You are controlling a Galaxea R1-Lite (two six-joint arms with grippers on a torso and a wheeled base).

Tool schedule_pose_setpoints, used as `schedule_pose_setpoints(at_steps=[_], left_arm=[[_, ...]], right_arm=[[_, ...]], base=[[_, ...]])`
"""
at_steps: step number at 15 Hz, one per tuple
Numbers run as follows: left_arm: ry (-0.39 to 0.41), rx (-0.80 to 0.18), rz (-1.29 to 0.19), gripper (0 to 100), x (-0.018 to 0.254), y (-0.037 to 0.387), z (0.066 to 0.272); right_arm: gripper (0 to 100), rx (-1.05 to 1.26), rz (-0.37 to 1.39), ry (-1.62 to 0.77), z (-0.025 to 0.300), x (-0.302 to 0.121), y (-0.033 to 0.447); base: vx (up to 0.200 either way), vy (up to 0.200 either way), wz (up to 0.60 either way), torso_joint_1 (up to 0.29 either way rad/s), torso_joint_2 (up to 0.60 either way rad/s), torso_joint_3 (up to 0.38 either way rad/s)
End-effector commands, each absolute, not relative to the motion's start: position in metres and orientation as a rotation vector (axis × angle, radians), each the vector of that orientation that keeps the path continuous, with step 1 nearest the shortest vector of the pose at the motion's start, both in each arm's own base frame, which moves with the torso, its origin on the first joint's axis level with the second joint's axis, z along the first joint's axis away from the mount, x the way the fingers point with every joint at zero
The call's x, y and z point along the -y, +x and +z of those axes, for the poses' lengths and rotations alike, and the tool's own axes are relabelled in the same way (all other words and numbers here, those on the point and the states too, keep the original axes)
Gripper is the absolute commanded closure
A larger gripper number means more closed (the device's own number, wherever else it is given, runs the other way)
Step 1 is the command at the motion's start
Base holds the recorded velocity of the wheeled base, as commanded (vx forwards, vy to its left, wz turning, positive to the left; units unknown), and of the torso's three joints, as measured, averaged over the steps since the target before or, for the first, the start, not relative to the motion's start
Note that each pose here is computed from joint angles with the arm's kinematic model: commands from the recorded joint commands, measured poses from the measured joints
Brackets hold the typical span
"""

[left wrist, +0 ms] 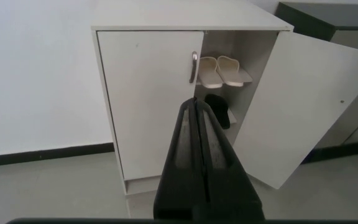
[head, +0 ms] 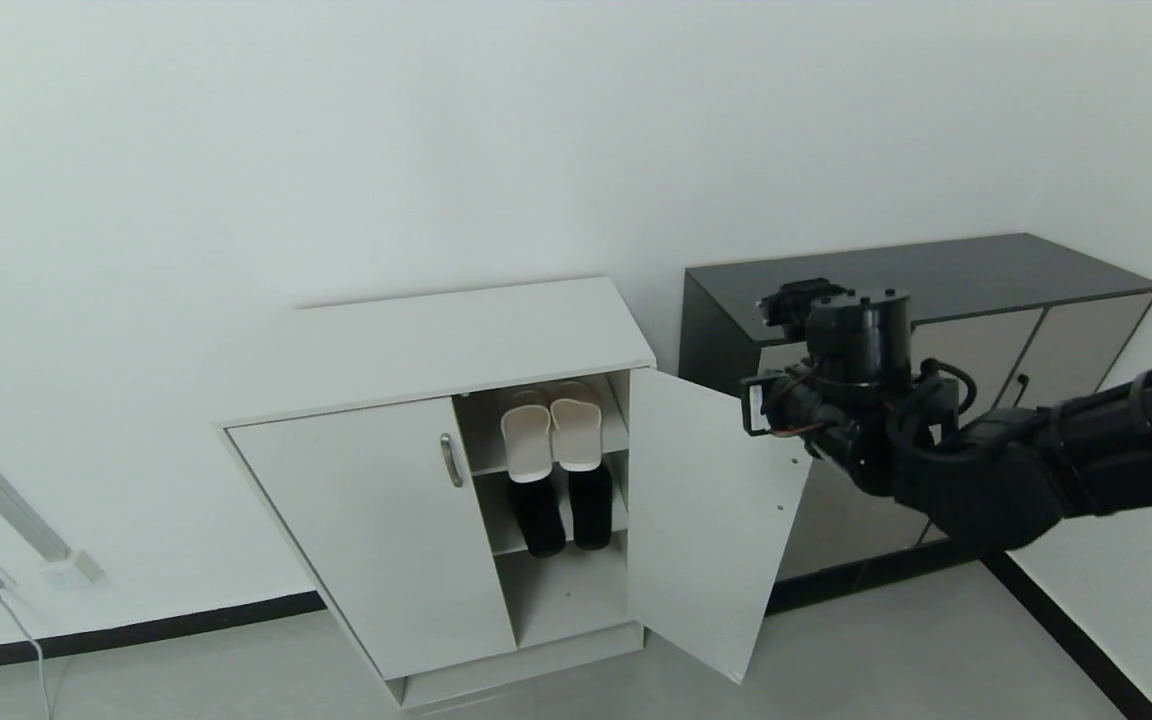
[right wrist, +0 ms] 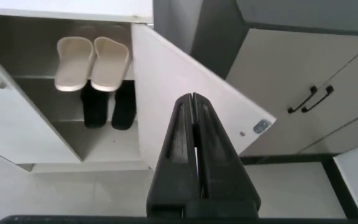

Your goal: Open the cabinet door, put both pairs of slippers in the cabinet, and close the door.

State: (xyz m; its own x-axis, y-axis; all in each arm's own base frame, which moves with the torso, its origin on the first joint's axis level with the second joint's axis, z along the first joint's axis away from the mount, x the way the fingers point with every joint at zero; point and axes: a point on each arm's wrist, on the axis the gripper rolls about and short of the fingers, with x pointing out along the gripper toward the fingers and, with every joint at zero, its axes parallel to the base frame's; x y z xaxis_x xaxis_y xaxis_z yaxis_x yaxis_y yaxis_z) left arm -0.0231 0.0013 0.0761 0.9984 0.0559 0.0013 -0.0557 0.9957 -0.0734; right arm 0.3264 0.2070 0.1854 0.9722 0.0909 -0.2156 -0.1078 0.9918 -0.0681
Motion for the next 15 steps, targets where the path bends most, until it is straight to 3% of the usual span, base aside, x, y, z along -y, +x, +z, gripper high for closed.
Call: schedule_pose_setpoints(at_steps=[1,7,15], left_arm=[[-0.074,0.002,0.057,100,-0.001,-0.023,0.076],[-0.075,0.002,0.057,100,-0.001,-0.023,0.076],[-0.075,0.002,0.057,100,-0.001,-0.023,0.076]], right_arm=[[100,-0.270,0.081,-0.018,0.191,-0.194,0.372],[100,-0.358,0.043,0.030,0.157,-0.175,0.435],[100,-0.419,0.031,0.055,0.124,-0.166,0.451]], base=[[0.000,0.000,0.00,0.000,0.00,0.000],[0.000,0.000,0.00,0.000,0.00,0.000],[0.000,0.000,0.00,0.000,0.00,0.000]])
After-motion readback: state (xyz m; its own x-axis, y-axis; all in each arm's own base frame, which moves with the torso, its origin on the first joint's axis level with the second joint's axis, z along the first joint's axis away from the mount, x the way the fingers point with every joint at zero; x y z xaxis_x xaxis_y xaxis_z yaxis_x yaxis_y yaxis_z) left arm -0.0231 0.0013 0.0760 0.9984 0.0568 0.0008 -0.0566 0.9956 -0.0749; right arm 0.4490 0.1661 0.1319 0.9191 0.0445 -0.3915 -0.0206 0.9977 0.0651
